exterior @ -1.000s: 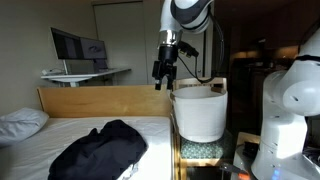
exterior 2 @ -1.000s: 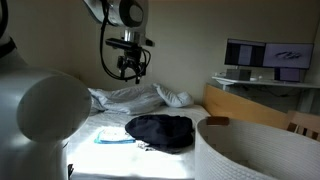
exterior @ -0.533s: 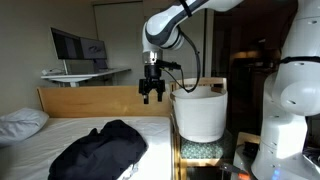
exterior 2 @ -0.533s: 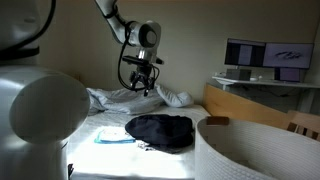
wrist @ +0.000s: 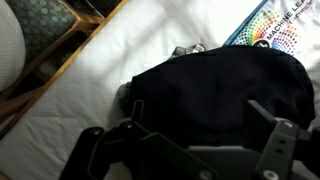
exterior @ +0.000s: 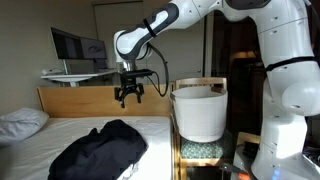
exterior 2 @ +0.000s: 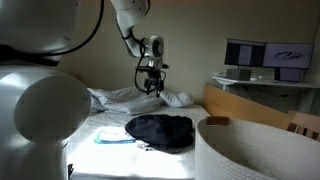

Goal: Put the things on the bed in the laundry hamper

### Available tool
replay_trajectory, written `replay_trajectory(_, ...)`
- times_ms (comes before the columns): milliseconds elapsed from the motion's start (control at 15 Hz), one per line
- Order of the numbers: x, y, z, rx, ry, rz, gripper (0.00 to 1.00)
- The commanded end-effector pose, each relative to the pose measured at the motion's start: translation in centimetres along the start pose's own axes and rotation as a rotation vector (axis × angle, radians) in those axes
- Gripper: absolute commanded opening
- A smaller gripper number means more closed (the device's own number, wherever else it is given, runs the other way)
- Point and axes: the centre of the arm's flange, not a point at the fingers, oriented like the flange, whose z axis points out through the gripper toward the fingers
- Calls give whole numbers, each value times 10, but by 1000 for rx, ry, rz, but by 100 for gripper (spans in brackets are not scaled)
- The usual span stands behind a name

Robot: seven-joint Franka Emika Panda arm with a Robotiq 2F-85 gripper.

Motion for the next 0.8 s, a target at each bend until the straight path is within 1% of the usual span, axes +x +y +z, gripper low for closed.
replay_trajectory(0,7,-2,3,-1,-2,9,100)
replay_trajectory(200,14,-2,3,-2,-4,16,100)
replay_trajectory(333,4,-6,24,-29,-38,14,100)
replay_trajectory(400,5,-9,32,-49,-16,16,100)
replay_trajectory(533,13,-20,42,-57,17,1,100)
replay_trajectory(733,26,-49,57,-82,108,-36,100)
